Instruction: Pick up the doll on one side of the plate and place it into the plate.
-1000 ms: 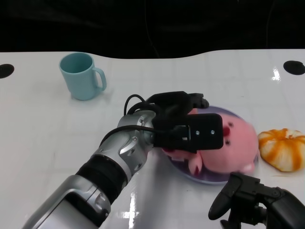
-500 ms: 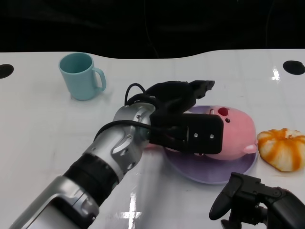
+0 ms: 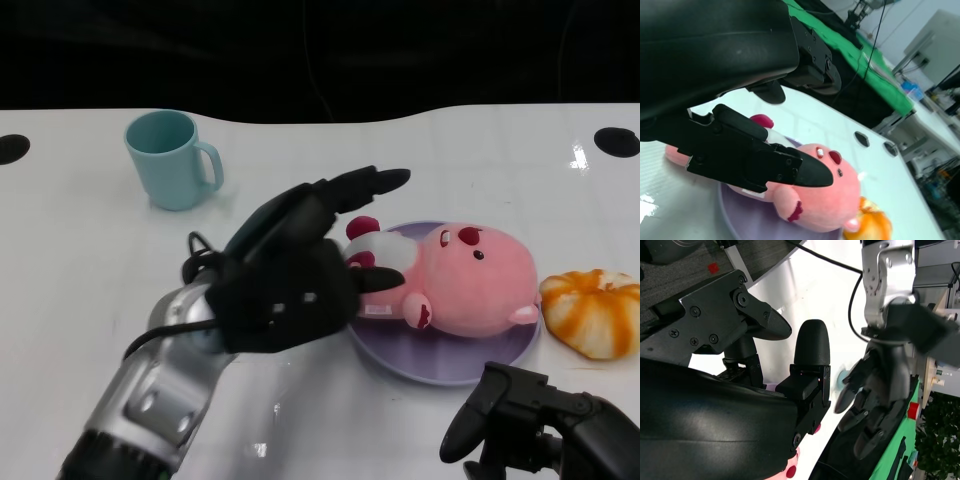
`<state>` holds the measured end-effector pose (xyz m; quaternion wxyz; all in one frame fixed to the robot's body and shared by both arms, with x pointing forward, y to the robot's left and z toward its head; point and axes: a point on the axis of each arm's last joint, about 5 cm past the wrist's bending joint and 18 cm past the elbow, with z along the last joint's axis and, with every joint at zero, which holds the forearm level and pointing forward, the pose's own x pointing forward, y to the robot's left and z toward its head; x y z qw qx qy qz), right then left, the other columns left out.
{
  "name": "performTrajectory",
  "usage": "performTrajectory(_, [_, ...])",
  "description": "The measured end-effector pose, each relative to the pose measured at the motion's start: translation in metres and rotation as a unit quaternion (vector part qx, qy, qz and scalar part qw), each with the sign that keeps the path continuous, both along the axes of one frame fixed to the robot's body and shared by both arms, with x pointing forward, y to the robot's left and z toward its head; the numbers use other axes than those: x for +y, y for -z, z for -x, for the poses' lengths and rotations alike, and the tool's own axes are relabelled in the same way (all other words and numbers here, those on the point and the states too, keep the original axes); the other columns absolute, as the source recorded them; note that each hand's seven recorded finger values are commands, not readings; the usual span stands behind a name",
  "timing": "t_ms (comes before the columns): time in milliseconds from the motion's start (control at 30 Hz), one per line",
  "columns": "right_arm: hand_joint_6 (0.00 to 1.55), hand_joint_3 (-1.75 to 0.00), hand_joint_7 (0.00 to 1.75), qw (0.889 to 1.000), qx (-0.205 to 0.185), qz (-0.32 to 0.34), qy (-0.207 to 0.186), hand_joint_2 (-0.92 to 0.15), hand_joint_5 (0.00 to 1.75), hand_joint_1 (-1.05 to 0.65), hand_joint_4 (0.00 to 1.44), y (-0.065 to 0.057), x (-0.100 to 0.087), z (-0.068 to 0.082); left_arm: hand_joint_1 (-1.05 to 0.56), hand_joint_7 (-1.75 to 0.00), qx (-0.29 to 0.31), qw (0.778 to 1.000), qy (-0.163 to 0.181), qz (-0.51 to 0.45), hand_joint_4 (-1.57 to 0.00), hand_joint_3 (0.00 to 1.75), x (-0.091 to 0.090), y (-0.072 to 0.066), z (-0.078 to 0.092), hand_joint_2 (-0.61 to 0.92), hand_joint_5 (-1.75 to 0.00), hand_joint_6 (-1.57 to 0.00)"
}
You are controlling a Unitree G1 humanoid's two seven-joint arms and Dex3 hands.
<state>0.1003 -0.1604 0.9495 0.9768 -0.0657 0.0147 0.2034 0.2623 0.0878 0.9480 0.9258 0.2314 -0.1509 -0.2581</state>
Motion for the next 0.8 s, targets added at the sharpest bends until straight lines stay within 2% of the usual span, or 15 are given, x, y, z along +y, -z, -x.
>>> performTrajectory(200, [0.57,-1.03,1.39,1.0,-0.001,0.0,-0.001,-0.59,1.69,-0.19,0.63,0.0,0.0,0.0,-0.4,-0.44,0.023,0.994,-0.02,0.102,-0.58,0.12,0.022,0.004,0.018,0.92,-1.04,-0.76])
performTrajectory(300, [0.57,-1.04,1.39,1.0,-0.002,0.001,-0.001,-0.59,1.68,-0.2,0.63,0.0,0.0,-0.001,-0.34,-0.47,0.042,0.987,-0.041,0.15,-0.65,0.14,0.032,0.008,0.029,0.92,-1.06,-0.8])
performTrajectory(333, [0.57,-1.04,1.39,1.0,-0.001,0.001,-0.002,-0.59,1.68,-0.2,0.63,0.0,0.0,-0.001,-0.29,-0.52,0.047,0.984,-0.046,0.163,-0.66,0.19,0.035,0.009,0.032,0.9,-1.08,-0.79])
performTrajectory(433, [0.57,-1.04,1.39,1.0,0.0,0.002,-0.001,-0.58,1.69,-0.2,0.63,0.001,0.0,-0.001,-0.16,-0.78,0.057,0.979,-0.057,0.188,-0.7,1.02,0.044,0.013,0.042,0.49,-1.22,-0.77])
performTrajectory(500, [0.57,-1.04,1.39,1.0,0.0,0.002,-0.002,-0.58,1.69,-0.19,0.63,0.001,0.0,-0.001,-0.11,-0.95,0.06,0.975,-0.06,0.205,-0.75,1.21,0.048,0.013,0.048,0.41,-1.31,-0.79])
performTrajectory(533, [0.57,-1.04,1.39,1.0,0.0,0.002,-0.002,-0.58,1.69,-0.19,0.63,0.001,-0.001,-0.002,-0.09,-1.05,0.064,0.973,-0.06,0.214,-0.78,1.28,0.05,0.014,0.05,0.4,-1.37,-0.79])
performTrajectory(633, [0.57,-1.05,1.39,1.0,0.0,0.002,-0.003,-0.58,1.69,-0.19,0.63,0.001,-0.001,-0.002,-0.1,-1.23,0.082,0.966,-0.071,0.233,-0.82,1.32,0.055,0.013,0.06,0.44,-1.54,-0.8])
performTrajectory(800, [0.57,-1.06,1.4,1.0,-0.001,0.002,-0.004,-0.58,1.69,-0.18,0.63,0.001,0.0,-0.003,-0.17,-1.32,0.143,0.952,-0.085,0.257,-0.8,1.31,0.062,0.013,0.079,0.45,-1.61,-0.79])
